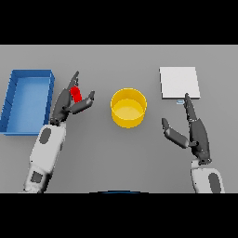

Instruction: Pick up the red beaker and tilt it to pour out 1 green nut into yellow bowl. Pick up the yellow bowl and place it on the metallic measuring scale.

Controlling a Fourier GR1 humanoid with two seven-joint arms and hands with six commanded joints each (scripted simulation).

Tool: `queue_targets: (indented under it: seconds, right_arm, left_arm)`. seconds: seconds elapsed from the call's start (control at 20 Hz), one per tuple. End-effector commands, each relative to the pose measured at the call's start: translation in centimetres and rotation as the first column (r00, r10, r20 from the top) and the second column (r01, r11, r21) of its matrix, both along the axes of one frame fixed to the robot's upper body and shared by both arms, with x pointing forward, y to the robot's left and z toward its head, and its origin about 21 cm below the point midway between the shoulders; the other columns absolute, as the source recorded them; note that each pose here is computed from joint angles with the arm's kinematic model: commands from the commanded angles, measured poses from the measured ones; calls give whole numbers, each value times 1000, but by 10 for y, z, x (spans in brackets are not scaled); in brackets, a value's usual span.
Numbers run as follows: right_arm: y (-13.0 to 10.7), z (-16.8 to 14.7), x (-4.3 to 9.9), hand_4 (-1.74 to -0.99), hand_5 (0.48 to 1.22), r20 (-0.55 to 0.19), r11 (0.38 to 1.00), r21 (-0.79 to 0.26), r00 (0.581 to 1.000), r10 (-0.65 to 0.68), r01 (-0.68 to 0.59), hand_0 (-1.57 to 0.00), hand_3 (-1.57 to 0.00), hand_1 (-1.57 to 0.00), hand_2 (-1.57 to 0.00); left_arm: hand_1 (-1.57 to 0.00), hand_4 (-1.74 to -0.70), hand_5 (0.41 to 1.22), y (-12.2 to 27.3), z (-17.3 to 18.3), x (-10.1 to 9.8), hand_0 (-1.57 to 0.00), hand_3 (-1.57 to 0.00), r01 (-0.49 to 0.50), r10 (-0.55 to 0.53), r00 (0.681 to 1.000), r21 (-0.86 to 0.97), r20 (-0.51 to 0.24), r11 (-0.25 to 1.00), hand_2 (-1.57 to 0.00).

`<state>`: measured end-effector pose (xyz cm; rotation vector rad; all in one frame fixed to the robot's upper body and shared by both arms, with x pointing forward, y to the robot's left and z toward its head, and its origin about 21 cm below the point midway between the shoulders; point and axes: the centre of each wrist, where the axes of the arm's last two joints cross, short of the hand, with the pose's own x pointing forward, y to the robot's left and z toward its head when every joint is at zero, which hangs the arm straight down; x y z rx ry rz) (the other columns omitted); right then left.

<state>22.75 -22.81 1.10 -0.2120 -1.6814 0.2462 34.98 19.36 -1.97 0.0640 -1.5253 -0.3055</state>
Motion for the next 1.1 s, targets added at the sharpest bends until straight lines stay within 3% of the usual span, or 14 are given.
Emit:
queue_targets:
  seconds: [0.0, 0.1, 0.2, 0.3, 0.45, 0.5, 0.65, 0.8, 1.05]
  right_arm:
    - [-2, 1, 0, -1263, 640, -3, 1000, 1, 1000, -9, 9, 1, 1, 1, 1]
    - [-2, 1, -1, -1259, 642, 7, 1000, -4, 1000, -4, 4, 1, 1, 1, 1]
    - [-4, -5, -1, -1258, 644, -11, 1000, -4, 1000, -17, 17, 1, 1, 1, 1]
    - [-1, -2, -2, -1255, 644, 7, 1000, -7, 1000, -9, 9, 1, 1, 1, 1]
    - [-2, -2, -4, -1252, 644, 14, 1000, -6, 1000, -11, 11, 1, 1, 1, 1]
    - [-4, -2, -4, -1250, 643, 5, 1000, -8, 1000, -12, 12, 1, 1, 1, 1]
    - [-3, -3, -5, -1257, 645, 4, 1000, 2, 1000, -6, 6, 1, 1, 1, 1]
    - [-1, -3, -5, -1260, 643, 0, 1000, 20, 1000, -9, 9, 1, 1, 1, 1]
    - [-3, -4, -8, -1259, 649, 16, 1000, -17, 1000, -8, 9, 1, 1, 1, 1]
  left_arm:
    - [1, -1335, 698, 3, -4, -3, 1, 1, -6, 6, 1000, -6, 12, 1000, 1]
    - [-26, -1378, 724, 5, -5, 4, 1, -31, -27, 27, 1000, -39, 6, 999, -67]
    - [-328, -1449, 783, -1, -9, 4, -285, -292, -51, 51, 999, -73, 3, 996, -364]
    - [-699, -1500, 941, -2, -6, 7, -662, -724, -74, 73, 997, -53, -11, 996, -733]
    - [-1125, -1603, 1078, -8, -5, 10, -1106, -974, -43, 43, 999, -17, 11, 999, -1142]
    - [-1214, -1571, 1106, -12, -6, 10, -1199, -1093, -29, 29, 999, -7, 16, 1000, -1228]
    - [-1388, -1505, 1162, -14, -4, 10, -1380, -1326, -33, 33, 999, -1, -7, 999, -1395]
    - [-1477, -1620, 1140, -17, 0, 12, -1473, -1446, -67, 69, 997, -47, 31, 997, -1481]
    - [-1540, -1701, 1114, -13, 22, 11, -1539, -1530, -82, 92, 988, -89, 122, 993, -1542]
